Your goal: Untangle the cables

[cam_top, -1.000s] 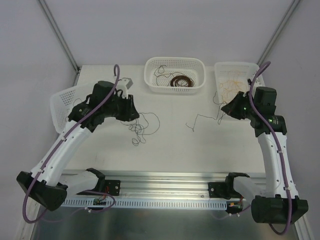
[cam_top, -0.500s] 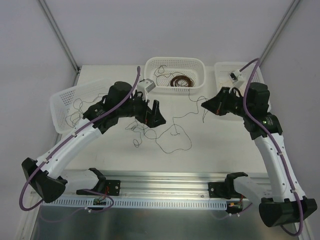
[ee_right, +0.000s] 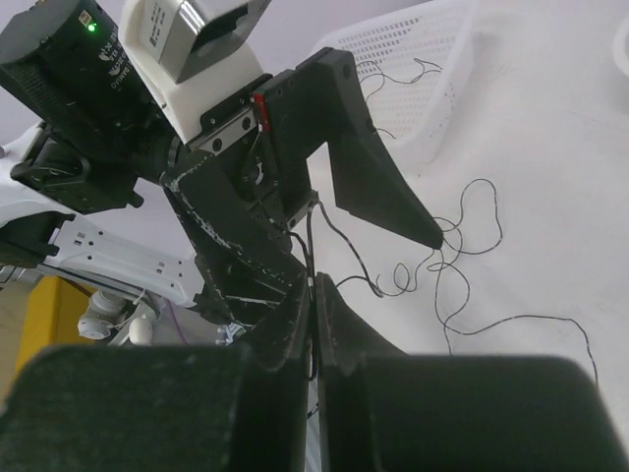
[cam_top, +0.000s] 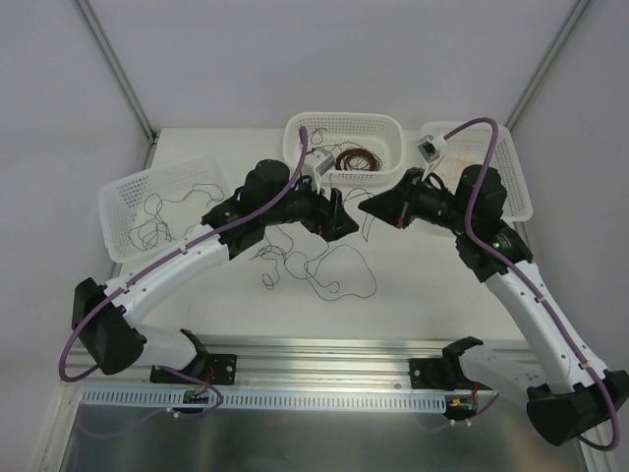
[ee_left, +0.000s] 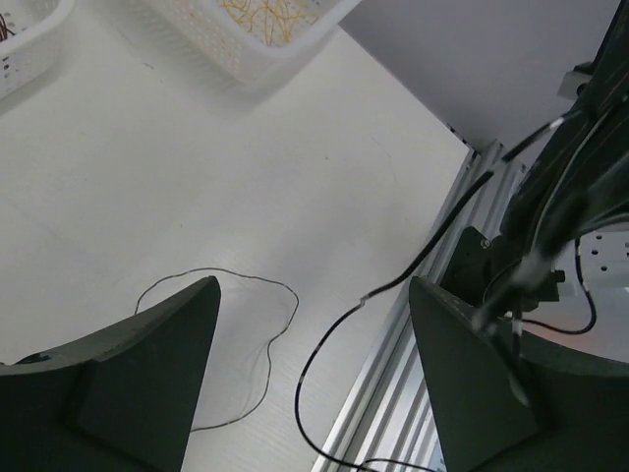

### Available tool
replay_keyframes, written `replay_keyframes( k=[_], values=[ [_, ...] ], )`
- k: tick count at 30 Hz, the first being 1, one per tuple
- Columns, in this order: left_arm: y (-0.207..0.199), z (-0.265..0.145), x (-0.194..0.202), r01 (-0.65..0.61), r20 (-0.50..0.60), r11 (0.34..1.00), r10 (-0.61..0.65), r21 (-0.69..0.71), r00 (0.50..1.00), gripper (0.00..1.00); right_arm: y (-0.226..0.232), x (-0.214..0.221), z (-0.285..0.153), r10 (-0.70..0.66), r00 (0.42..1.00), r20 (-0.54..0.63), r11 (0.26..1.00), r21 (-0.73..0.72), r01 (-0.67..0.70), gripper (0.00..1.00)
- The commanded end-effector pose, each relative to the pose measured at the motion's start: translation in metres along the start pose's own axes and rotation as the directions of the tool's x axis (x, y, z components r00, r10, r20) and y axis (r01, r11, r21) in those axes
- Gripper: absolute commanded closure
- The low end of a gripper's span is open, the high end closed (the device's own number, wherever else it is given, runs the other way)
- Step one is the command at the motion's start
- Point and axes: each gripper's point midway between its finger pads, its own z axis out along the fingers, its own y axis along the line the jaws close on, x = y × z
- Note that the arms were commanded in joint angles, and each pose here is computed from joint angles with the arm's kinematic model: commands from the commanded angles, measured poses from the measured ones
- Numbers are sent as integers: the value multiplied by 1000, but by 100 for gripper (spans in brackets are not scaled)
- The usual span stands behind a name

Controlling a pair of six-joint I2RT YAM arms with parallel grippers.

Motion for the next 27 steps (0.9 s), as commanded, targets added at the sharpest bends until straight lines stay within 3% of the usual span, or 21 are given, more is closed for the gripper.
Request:
replay_keyframes(
  k=[1, 4, 5, 7, 8, 12, 14, 18, 21, 27],
  values=[
    [-18, 5, -32, -15, 141, 997, 5, 71, 990, 23, 18, -17, 8, -15, 997, 77, 997, -71, 20, 96],
    [-18, 9, -27, -1, 131, 997, -10, 79, 991, 42, 18, -14, 11, -6, 997, 75, 997, -73, 11, 96],
    [-18, 9, -27, 2, 133, 997, -13, 77, 991, 60, 18, -12, 12, -3, 998, 71, 997, -73, 8, 96],
    [-13, 9, -25, 6, 133, 998, -14, 59, 991, 79, 16, -12, 13, -9, 998, 69, 998, -68, 13, 96],
    [-13, 7, -26, 1, 141, 999, -8, 52, 990, 98, 15, -10, 14, -9, 998, 65, 998, -63, 13, 96],
    [-5, 2, -27, -15, 161, 1000, 15, 4, 987, 100, 8, -7, 15, -16, 999, 49, 999, -38, 18, 91],
    [3, -2, -30, -27, 178, 999, 34, -44, 983, 100, 3, -2, 15, -23, 999, 25, 1000, -19, 23, 80],
    [34, -16, -37, -11, 177, 988, 38, -153, 984, 100, -7, 5, 11, -50, 999, -7, 998, 41, 50, 40],
    [67, -35, -48, 10, 195, 965, 43, -263, 980, 100, -17, 9, 4, -88, 996, -32, 990, 103, 91, 23],
    [135, -94, -73, 110, 288, 875, 35, -472, 957, 100, -29, 11, -10, -149, 987, -54, 968, 197, 156, 5]
  ],
)
